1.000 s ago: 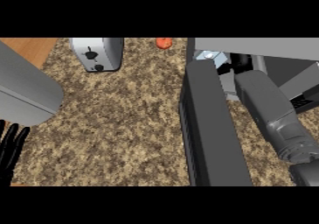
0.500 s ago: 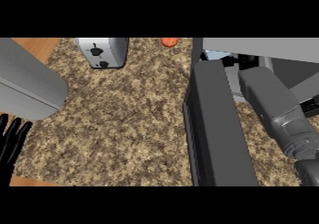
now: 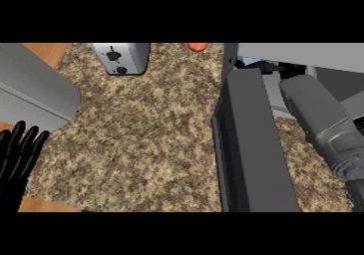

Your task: Pick up the milk, place it into the microwave and close the microwave

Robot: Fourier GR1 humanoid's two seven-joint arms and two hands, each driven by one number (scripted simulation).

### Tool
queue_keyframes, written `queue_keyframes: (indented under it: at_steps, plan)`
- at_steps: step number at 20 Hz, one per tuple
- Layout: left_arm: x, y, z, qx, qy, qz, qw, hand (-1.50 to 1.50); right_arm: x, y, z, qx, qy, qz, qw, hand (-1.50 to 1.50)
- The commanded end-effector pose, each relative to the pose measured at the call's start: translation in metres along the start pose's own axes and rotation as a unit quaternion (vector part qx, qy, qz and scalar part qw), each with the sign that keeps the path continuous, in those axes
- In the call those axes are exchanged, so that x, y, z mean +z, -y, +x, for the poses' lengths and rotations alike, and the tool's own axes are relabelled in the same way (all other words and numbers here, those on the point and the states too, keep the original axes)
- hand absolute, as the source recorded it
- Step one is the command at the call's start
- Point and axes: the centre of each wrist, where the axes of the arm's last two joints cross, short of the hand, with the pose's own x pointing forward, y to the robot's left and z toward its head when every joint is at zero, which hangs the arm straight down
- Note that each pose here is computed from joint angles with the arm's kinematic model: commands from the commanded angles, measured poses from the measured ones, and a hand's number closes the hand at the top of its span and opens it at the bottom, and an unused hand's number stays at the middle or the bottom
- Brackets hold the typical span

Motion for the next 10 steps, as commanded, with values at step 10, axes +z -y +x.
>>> queue_keyframes:
  at_steps: [10]
  plan:
    - [-0.013,0.012,-0.005,-0.001,0.0,-0.022,0.9998,-1.5,0.009,-0.03,0.019,-0.139,-0.057,0.071,0.986,-1.5]
